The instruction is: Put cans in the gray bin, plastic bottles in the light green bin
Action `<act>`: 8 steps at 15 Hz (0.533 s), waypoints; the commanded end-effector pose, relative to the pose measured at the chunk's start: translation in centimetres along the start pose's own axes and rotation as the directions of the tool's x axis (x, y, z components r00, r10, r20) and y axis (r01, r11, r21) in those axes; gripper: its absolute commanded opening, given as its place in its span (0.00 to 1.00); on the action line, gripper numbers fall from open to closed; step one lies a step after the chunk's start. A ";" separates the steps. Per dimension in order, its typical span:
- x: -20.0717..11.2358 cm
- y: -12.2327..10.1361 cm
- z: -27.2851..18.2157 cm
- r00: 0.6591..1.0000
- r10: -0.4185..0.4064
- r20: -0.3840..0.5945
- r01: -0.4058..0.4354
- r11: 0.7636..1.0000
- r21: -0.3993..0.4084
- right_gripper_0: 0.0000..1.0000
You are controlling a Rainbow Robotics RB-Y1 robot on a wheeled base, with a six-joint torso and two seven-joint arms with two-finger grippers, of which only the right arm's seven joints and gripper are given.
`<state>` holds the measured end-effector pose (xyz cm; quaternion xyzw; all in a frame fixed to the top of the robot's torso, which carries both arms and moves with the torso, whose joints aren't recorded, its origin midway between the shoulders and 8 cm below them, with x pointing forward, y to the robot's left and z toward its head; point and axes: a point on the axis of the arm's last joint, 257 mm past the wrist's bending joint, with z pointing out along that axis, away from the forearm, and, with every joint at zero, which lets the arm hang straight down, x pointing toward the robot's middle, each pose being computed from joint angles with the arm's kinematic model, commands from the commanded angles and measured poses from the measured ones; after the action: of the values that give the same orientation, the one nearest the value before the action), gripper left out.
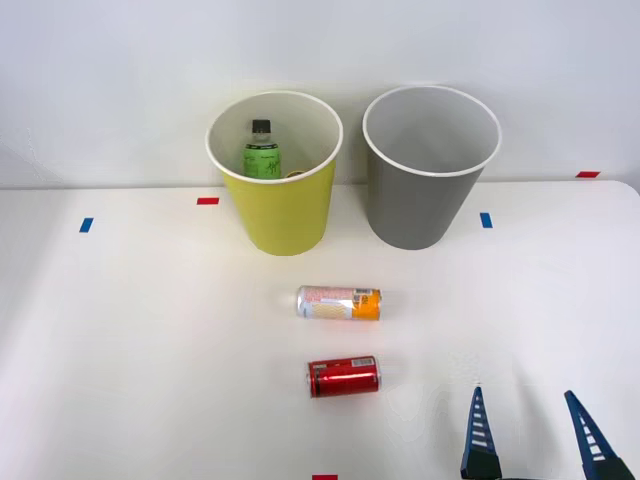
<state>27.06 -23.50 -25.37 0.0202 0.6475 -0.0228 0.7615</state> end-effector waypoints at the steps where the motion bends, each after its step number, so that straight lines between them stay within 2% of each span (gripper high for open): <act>1: 0.4 0.9 -1.1 0.996 -0.086 -0.008 0.086 0.996 -0.027 1.00; 3: 1.0 1.0 -2.2 0.994 -0.098 -0.039 0.097 0.995 -0.021 1.00; 8: 1.7 1.2 -3.4 0.997 0.015 -0.081 -0.016 1.000 -0.003 1.00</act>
<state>24.10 -22.23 -27.54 0.0172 0.6764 -0.0207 0.7361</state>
